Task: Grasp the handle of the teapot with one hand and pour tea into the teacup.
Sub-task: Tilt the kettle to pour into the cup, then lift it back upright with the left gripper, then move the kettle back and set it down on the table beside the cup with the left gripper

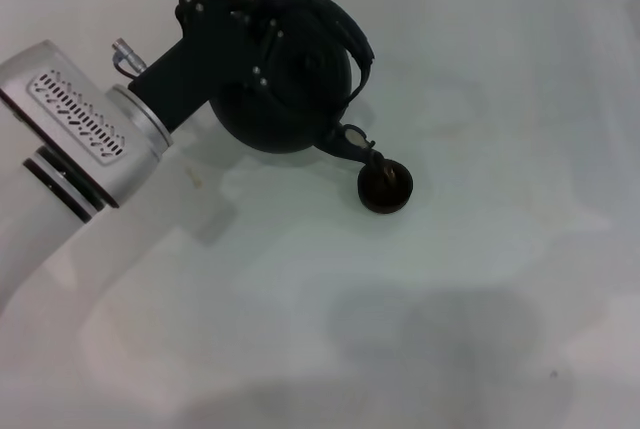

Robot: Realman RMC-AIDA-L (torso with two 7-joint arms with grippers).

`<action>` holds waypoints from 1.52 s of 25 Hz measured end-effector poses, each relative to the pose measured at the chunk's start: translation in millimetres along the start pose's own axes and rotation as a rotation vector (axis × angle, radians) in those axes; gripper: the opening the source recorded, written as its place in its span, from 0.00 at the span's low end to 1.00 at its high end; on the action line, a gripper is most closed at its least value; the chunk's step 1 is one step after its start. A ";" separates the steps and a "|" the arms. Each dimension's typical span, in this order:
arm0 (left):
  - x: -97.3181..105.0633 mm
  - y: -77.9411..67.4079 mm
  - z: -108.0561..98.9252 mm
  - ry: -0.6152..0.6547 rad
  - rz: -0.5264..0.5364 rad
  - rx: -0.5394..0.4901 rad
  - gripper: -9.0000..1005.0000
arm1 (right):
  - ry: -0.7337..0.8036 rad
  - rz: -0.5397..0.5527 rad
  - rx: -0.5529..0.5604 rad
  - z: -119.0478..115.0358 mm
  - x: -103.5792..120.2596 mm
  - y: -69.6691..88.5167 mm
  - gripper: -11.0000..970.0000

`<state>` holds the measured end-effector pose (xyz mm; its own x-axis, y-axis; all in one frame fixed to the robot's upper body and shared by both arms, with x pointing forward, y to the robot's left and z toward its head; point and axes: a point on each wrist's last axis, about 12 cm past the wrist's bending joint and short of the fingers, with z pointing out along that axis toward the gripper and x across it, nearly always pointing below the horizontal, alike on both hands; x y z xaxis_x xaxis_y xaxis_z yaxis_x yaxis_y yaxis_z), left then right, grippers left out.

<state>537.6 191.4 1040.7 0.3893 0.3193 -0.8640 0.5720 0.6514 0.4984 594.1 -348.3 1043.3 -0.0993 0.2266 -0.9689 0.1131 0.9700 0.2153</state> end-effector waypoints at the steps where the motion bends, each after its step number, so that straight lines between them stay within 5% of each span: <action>1: 0.4 0.1 -0.7 0.002 -0.002 -0.003 0.13 | 0.000 0.000 0.000 0.0 0.0 0.0 0.86; 22: 3.3 -2.3 -7.4 0.019 -0.030 -0.024 0.13 | 0.002 0.021 0.001 -0.5 0.6 -0.3 0.86; 38: 8.8 -0.5 -27.7 0.046 -0.228 -0.195 0.13 | 0.008 0.027 0.005 -2.5 2.8 -1.6 0.86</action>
<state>520.7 213.0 1030.9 0.2314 0.1779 -0.9565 0.4898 0.8281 0.2725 591.2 -348.9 1040.5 -0.1038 0.2537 -0.9617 0.1204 0.9630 0.2411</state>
